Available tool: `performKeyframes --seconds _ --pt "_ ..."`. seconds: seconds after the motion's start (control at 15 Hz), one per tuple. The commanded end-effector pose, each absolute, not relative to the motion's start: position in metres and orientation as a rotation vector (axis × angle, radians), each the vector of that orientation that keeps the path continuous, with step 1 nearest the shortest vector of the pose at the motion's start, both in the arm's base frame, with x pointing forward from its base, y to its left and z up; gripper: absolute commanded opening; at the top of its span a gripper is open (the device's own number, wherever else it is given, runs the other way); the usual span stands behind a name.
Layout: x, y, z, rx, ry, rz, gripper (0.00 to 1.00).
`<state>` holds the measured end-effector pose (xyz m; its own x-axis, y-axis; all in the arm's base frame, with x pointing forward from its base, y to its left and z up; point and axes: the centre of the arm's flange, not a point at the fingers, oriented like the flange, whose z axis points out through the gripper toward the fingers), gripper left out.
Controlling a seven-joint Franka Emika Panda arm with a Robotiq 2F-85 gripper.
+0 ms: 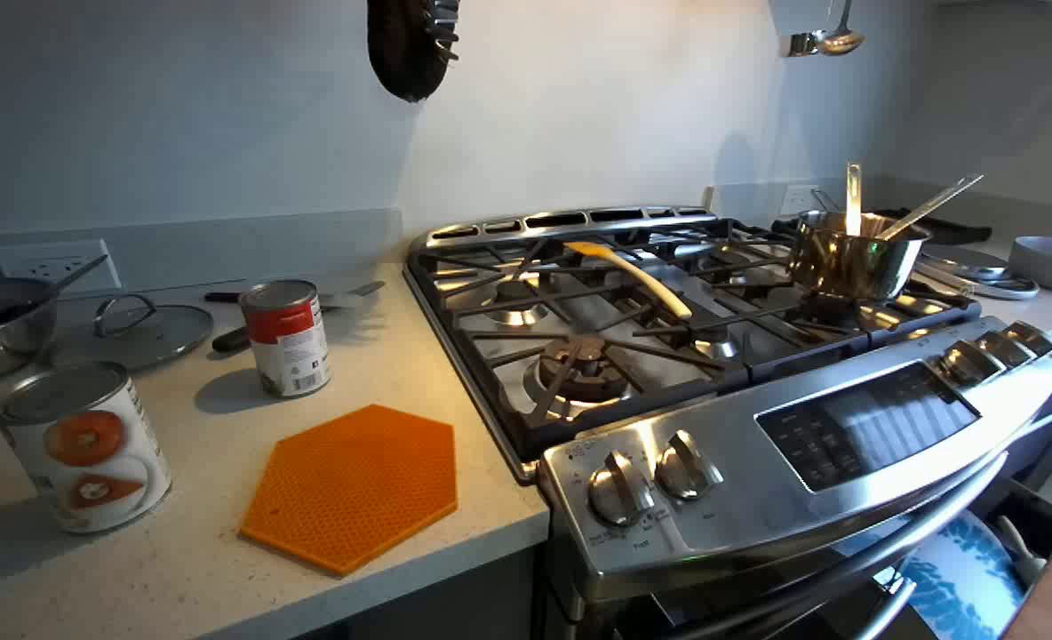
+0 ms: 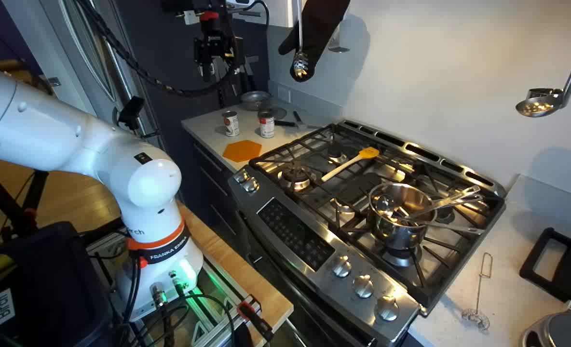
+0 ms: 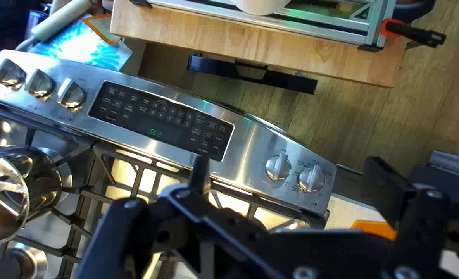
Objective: Put the metal object on the yellow mat
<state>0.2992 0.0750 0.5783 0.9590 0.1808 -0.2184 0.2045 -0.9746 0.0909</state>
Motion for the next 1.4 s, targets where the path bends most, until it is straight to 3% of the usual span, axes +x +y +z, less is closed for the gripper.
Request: performKeyframes --seconds 0.0,0.67,1.07,1.33 --pt "0.299 0.075 0.578 2.998 0.296 -0.318 1.00" --pt "0.305 0.079 0.580 3.011 0.314 -0.302 1.00" --pt "0.372 0.143 0.591 3.038 0.463 -0.072 1.00" --pt "0.433 0.161 0.604 3.089 0.363 0.296 1.00"
